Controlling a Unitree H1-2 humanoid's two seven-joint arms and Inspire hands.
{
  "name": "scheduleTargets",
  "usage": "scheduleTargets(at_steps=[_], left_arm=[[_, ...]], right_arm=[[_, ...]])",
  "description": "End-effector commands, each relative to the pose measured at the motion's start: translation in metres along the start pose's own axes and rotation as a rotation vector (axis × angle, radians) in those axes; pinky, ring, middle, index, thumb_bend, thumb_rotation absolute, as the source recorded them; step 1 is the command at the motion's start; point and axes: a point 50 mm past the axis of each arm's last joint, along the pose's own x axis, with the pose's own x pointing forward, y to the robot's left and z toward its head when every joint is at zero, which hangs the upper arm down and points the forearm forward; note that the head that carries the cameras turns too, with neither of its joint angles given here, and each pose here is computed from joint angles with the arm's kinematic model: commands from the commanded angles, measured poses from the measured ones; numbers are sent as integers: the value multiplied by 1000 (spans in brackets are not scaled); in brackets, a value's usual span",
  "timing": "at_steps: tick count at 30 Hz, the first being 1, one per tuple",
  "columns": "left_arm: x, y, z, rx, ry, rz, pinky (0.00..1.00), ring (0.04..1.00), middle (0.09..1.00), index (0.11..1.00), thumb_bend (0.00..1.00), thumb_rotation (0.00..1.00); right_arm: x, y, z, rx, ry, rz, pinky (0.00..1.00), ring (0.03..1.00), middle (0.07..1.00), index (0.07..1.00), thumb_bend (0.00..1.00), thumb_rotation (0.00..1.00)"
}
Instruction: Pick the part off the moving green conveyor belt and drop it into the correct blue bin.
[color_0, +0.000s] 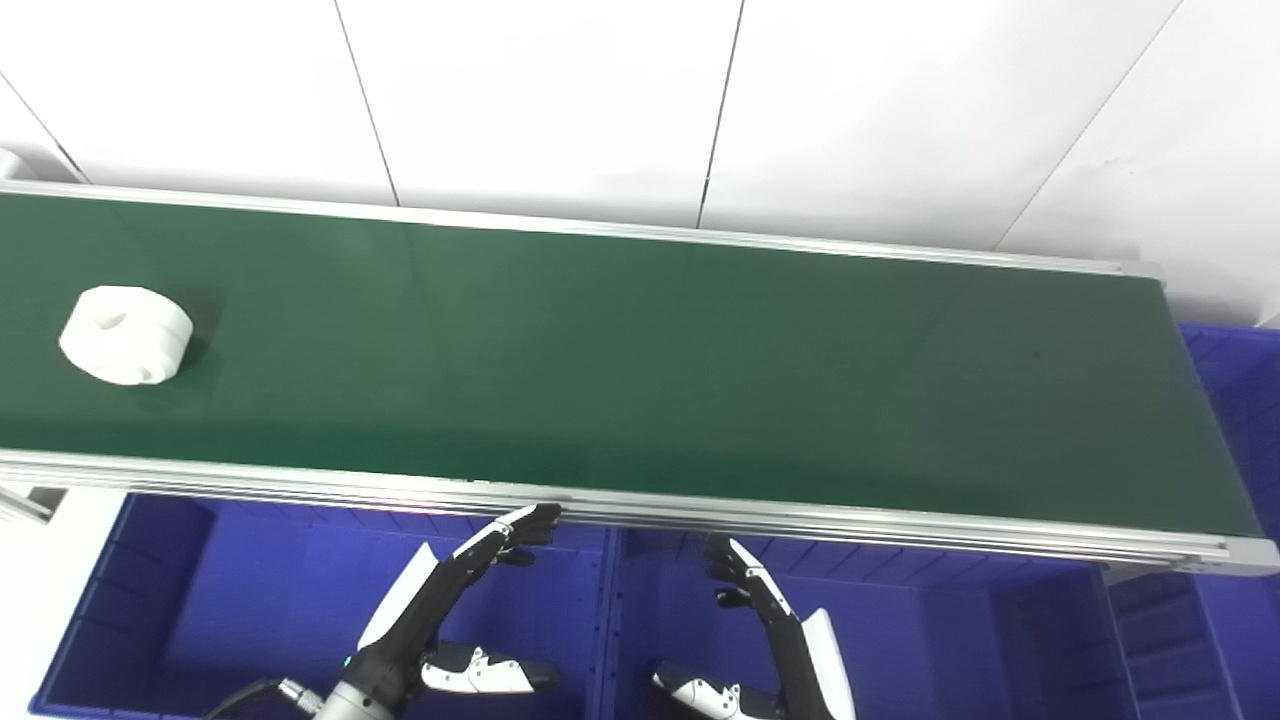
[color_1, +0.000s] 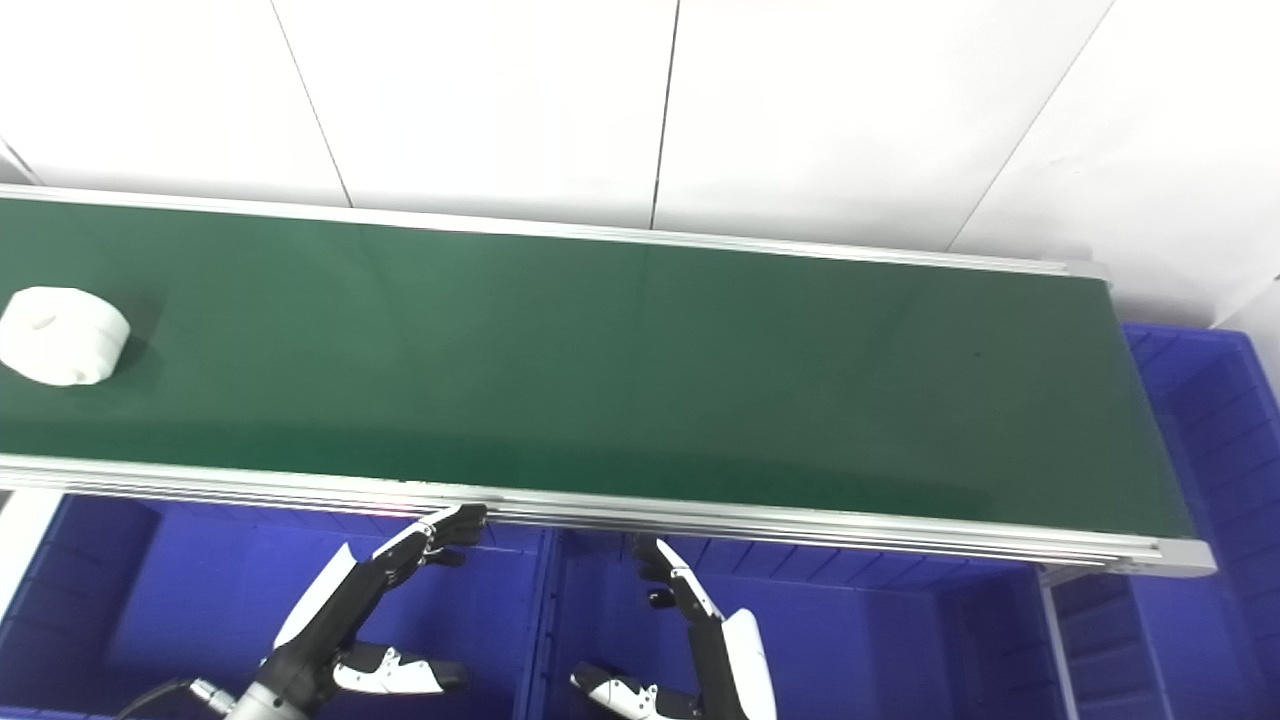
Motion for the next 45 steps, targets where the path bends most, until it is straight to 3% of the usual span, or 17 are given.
scheduleTargets(at_steps=[1, 12, 18, 23, 27, 33, 39, 43, 45], left_arm=[[-2, 6, 3, 13, -40, 6, 766, 832, 864, 870, 835, 533], [-2, 4, 2, 9, -34, -5, 725, 819, 860, 862, 852, 555], [-2, 2, 0, 9, -32, -10, 719, 811, 849, 853, 852, 540], [-1, 0, 1, 10, -33, -20, 714, 806, 844, 842, 859, 560], [1, 0, 4, 18, -52, -20, 707, 801, 838, 833, 841, 555], [10, 8, 20, 29, -124, 2, 696, 783, 823, 821, 834, 542], [18, 19, 38, 39, -204, 49, 668, 770, 808, 789, 817, 513], [28, 38, 56, 63, -280, 72, 663, 764, 802, 788, 829, 526], [32, 48, 64, 77, -315, 90, 662, 759, 794, 778, 850, 521]], right_arm=[[2, -1, 9, 36, -70, -25, 686, 793, 839, 877, 830, 483], [1, -2, 7, 34, -64, -22, 689, 791, 839, 884, 829, 490], [-1, -2, 4, 28, -54, -28, 651, 785, 838, 886, 830, 484], [-2, -4, 1, 37, -42, -15, 549, 788, 856, 904, 826, 500], [-2, -6, -2, 38, -35, -4, 565, 802, 869, 921, 824, 512], [-2, -9, -5, 42, -23, -3, 653, 834, 882, 937, 821, 495], [-3, -10, -7, 44, -14, -3, 619, 850, 906, 953, 826, 503], [-1, -12, -9, 29, -22, 3, 667, 854, 905, 957, 812, 503], [0, -13, -10, 36, -17, 10, 611, 859, 911, 965, 804, 494]])
